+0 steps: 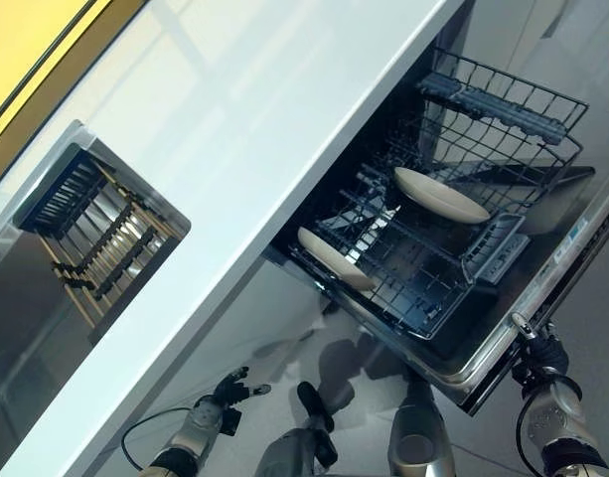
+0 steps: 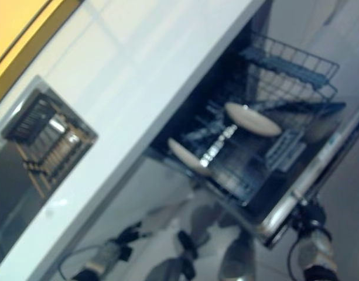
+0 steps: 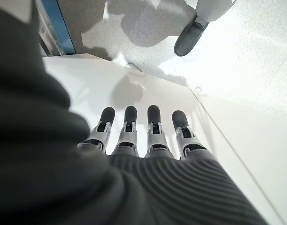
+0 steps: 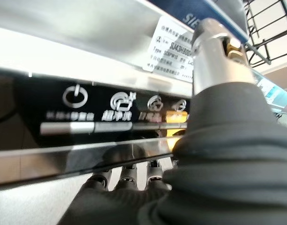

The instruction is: Take plates into dishwasher

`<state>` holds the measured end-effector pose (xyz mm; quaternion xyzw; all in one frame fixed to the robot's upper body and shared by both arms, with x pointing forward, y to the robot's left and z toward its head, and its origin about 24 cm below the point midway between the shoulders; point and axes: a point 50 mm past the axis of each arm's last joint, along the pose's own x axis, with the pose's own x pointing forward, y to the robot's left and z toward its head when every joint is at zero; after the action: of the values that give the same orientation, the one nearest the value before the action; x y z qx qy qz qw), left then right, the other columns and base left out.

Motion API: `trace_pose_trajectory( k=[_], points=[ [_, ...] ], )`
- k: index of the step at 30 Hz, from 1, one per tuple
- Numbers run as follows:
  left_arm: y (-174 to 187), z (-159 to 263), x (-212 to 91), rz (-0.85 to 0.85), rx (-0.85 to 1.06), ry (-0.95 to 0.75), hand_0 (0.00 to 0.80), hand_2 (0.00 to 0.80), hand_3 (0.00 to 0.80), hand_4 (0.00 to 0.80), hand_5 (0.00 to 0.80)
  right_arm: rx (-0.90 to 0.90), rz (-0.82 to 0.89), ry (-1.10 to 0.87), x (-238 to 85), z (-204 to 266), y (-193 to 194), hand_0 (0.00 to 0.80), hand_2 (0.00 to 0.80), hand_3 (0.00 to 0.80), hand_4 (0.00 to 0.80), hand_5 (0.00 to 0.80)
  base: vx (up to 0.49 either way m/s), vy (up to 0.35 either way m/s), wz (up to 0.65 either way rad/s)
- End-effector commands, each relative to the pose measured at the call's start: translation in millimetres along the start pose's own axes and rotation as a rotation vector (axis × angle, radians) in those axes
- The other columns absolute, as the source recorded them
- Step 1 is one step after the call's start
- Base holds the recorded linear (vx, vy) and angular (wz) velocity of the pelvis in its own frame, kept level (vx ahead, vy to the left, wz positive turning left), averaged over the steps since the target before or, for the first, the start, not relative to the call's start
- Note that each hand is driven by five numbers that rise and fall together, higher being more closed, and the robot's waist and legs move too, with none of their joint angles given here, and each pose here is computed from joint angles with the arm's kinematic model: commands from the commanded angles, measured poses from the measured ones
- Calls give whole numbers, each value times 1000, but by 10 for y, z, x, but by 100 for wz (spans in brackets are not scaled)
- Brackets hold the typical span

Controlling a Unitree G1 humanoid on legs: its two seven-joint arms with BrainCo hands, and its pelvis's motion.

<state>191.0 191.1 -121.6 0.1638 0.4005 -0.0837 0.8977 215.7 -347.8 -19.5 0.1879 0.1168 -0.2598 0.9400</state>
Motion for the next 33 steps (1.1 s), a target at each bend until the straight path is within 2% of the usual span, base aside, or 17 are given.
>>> trace_pose_trajectory(
  k=[1,11,27,33],
  points=[
    [271,203,41,49,54,-39,0,0,0,0,0,22,794,-120,-70,234,1716,0,0,0,0,0,2,-5,-16],
    [274,141,28,40,63,-16,0,0,0,0,0,-40,1050,-186,-339,463,2254,0,0,0,0,0,12,5,-4],
    [228,0,0,23,67,27,0,0,0,0,0,-109,1217,-198,-588,487,2668,0,0,0,0,0,63,24,-6],
    [238,-63,-15,30,67,49,0,0,0,0,0,-76,1253,-220,-676,519,2761,0,0,0,0,0,82,17,5]
  ],
)
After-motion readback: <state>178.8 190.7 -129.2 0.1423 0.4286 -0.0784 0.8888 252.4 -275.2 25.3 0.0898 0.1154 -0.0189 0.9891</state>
